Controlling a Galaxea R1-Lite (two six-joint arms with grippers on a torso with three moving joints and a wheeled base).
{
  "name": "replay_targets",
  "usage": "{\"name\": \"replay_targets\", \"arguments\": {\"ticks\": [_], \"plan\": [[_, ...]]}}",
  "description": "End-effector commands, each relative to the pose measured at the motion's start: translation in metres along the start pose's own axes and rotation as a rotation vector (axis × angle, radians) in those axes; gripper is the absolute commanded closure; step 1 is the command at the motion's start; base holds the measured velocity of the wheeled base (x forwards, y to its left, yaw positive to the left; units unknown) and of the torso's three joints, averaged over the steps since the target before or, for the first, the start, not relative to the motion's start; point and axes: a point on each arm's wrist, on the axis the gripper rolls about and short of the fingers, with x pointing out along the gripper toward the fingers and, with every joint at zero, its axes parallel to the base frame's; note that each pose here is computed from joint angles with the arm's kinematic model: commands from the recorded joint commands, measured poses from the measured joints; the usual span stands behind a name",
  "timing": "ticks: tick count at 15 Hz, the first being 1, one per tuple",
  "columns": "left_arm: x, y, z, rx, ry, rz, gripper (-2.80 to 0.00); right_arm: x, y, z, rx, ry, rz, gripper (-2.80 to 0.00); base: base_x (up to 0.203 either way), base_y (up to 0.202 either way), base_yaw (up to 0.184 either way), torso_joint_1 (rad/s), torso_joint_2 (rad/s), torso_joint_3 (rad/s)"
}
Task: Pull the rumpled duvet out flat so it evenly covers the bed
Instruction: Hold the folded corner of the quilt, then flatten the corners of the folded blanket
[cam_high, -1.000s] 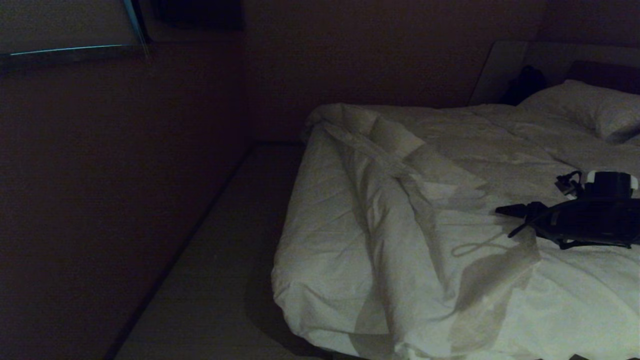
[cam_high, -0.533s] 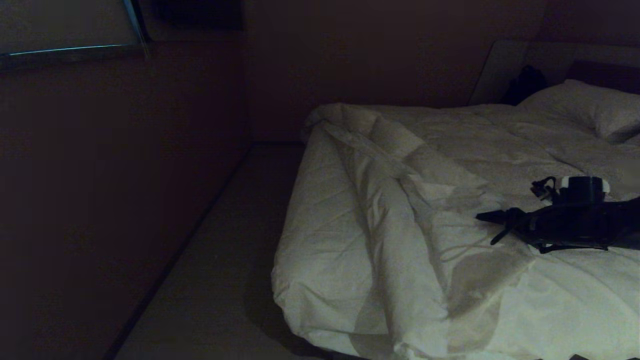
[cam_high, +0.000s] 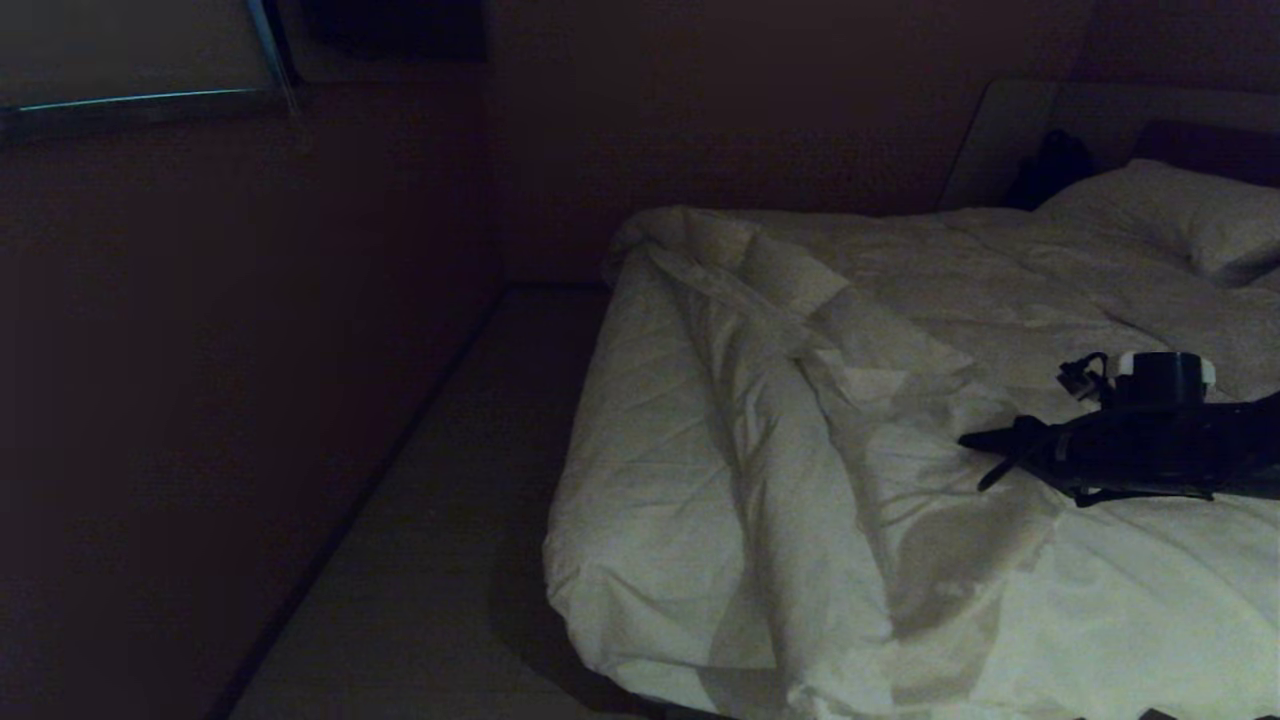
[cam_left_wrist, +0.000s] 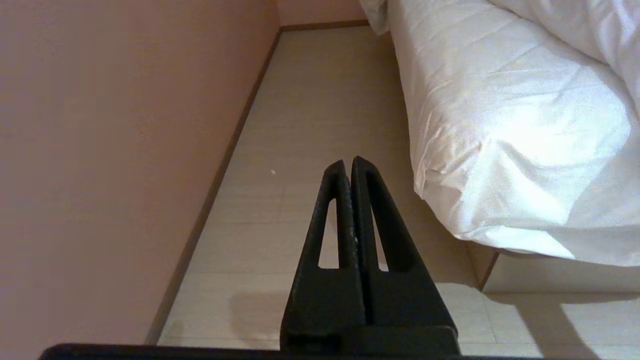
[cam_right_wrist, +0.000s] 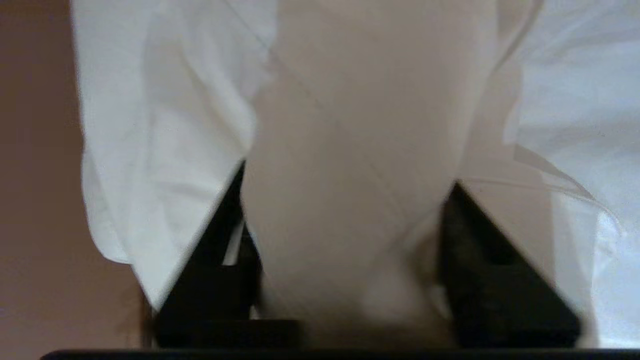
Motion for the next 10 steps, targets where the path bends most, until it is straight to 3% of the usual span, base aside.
{"name": "replay_targets", "arguments": {"ticks": [1, 4, 6, 9, 10], "plan": [[0.000, 0.000, 0.000, 0.001, 0.000, 0.000, 0.00, -0.016, 0.018, 0.007, -0.027, -0.033, 0.029, 0.00, 0.000, 0.000, 0.000, 0.000, 0.00, 0.000], [0.000, 0.000, 0.000, 0.001, 0.000, 0.000, 0.00, -0.034, 0.059, 0.005, -0.082, -0.047, 0.099, 0.00, 0.000, 0.000, 0.000, 0.000, 0.00, 0.000], [0.000, 0.000, 0.000, 0.001, 0.000, 0.000, 0.00, -0.037, 0.075, -0.001, -0.081, -0.031, 0.127, 0.00, 0.000, 0.000, 0.000, 0.000, 0.00, 0.000], [0.000, 0.000, 0.000, 0.001, 0.000, 0.000, 0.00, -0.042, 0.142, -0.029, -0.149, 0.028, 0.255, 0.00, 0.000, 0.000, 0.000, 0.000, 0.00, 0.000], [0.000, 0.000, 0.000, 0.001, 0.000, 0.000, 0.00, -0.046, 0.153, -0.036, -0.160, 0.032, 0.261, 0.00, 0.000, 0.000, 0.000, 0.000, 0.00, 0.000]]}}
